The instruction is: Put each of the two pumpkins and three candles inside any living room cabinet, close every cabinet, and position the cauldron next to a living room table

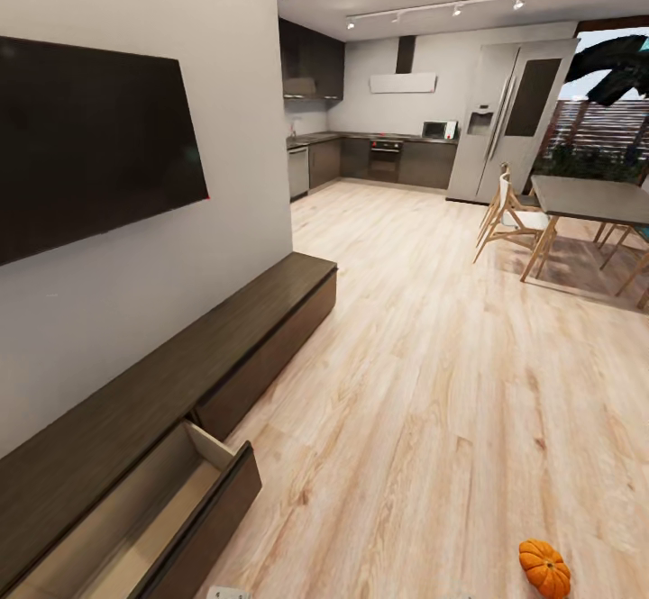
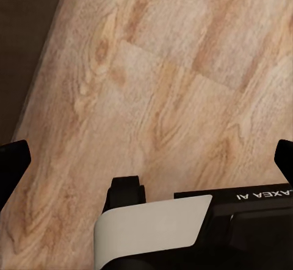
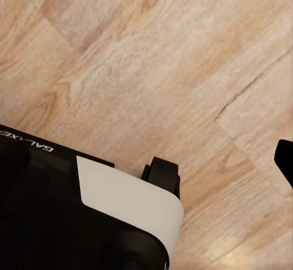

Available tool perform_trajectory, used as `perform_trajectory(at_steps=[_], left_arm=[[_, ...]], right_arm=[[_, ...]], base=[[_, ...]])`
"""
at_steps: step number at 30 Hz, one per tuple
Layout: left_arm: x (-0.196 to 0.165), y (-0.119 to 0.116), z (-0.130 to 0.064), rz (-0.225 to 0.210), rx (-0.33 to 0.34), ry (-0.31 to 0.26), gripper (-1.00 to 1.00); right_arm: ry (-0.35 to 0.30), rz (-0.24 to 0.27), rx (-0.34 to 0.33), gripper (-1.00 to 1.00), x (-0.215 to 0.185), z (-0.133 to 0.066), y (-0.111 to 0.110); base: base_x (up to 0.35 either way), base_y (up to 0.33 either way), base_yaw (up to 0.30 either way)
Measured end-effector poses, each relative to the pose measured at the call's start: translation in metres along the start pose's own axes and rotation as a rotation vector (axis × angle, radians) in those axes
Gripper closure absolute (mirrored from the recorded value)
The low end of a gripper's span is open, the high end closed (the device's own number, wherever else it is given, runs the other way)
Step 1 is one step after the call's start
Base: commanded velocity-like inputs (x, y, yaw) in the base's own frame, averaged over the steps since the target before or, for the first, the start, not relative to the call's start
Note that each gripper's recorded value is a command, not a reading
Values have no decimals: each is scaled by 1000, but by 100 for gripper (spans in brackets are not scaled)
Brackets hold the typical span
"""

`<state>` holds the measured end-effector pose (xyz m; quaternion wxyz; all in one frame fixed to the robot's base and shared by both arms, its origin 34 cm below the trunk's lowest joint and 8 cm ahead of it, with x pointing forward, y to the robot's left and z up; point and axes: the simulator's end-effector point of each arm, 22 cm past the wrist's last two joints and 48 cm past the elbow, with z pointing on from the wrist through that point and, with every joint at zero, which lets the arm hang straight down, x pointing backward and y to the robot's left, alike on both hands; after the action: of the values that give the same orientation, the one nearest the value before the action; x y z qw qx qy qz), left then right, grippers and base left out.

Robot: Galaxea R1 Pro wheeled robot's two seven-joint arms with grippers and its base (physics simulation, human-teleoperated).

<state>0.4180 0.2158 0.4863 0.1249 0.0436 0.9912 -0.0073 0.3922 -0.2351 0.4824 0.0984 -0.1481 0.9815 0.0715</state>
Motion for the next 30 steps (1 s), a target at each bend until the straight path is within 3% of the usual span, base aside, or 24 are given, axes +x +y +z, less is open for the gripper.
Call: perform_trajectory(at_steps=[7,15,27,30], left_arm=[[0,0,0,0,0,0,-100],[0,0,0,0,0,0,-100],[0,-1,0,0,1,1,-100],[1,-2,0,0,2,3,-100]], right_arm=[[3,4,-28,-100,-4,3,20],[-3,23,-30,-100,-5,3,22],[-19,111,-26,-100,-8,3,20],[-30,198,-27,-100,-10,3,20]], base=[[0,0,-175],[0,0,-281],[0,0,-283],[0,0,-270]])
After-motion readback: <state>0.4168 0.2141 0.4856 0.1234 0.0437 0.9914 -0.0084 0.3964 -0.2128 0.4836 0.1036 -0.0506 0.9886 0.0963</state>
